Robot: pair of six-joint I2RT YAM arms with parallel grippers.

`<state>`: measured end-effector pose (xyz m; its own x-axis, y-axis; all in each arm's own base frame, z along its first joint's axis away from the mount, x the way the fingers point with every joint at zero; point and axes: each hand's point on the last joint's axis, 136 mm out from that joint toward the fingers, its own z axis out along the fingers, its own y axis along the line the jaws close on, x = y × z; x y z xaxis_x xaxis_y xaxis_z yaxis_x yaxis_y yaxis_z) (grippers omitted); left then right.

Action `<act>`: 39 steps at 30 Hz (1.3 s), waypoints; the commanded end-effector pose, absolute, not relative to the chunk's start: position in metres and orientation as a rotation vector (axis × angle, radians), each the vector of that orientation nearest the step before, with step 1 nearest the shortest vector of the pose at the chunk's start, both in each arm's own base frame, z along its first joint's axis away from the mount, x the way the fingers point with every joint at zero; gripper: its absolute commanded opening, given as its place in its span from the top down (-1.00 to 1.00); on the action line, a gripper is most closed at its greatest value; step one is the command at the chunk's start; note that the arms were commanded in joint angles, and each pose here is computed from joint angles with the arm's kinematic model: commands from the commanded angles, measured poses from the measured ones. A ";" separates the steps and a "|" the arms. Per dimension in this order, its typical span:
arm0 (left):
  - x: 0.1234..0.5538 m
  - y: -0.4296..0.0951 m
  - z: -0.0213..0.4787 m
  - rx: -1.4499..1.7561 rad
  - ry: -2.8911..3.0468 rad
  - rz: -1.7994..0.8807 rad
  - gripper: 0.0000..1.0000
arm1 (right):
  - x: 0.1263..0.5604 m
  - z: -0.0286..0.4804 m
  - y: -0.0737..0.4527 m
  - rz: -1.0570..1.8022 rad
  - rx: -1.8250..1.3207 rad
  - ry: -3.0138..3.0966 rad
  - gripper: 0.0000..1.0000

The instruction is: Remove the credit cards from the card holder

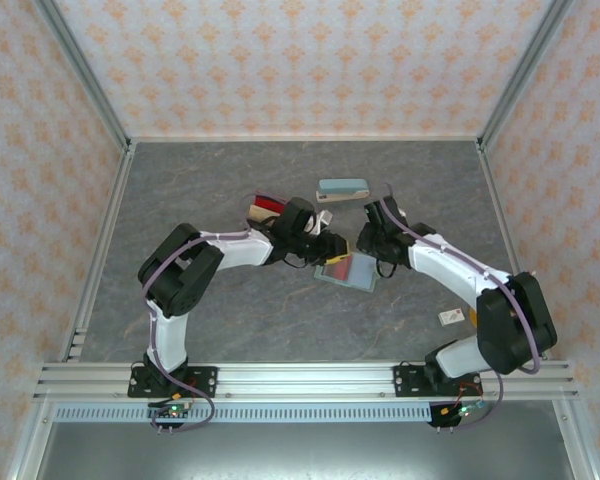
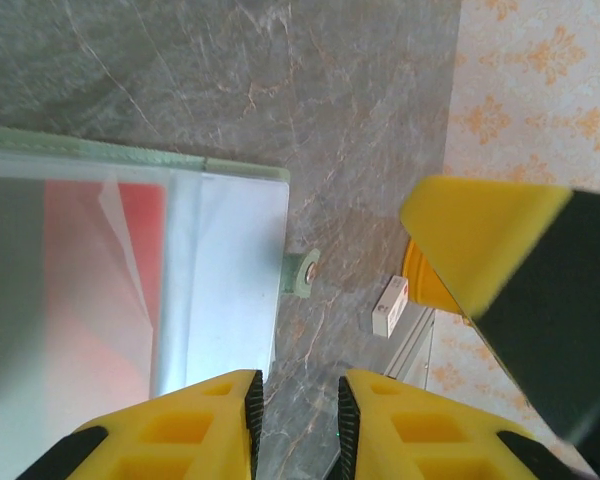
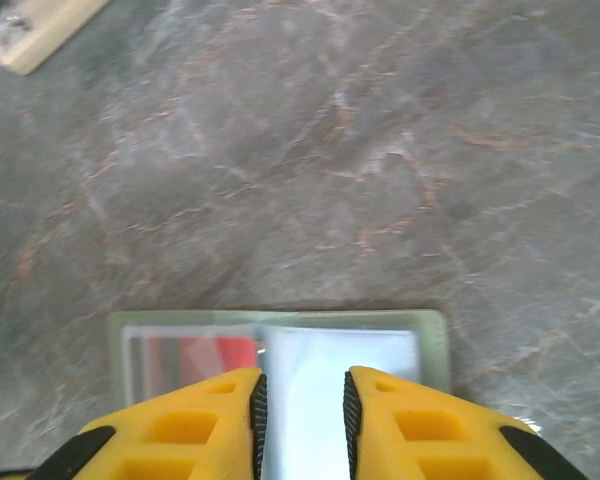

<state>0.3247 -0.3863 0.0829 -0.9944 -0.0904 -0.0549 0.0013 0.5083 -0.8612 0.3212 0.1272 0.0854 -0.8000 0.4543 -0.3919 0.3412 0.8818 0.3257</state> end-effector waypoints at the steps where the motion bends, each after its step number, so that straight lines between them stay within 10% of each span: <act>1: 0.324 -0.400 0.086 -0.039 2.638 -1.537 0.40 | 0.314 0.078 0.114 0.301 0.656 2.597 0.43; 19: 0.341 -0.325 0.057 -0.180 2.788 -1.013 0.24 | 0.303 0.048 0.198 0.648 0.279 2.891 0.14; 39: 0.339 -0.331 0.062 -0.141 2.782 -1.056 0.33 | 0.296 0.003 0.175 0.373 0.282 3.010 0.71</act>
<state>0.3366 -0.3284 0.0416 -0.9846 -0.1579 -0.0755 -0.0704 0.7520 -0.6554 0.3041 0.1899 0.0223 -0.9747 0.2043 -0.0902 0.1617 0.9243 0.3457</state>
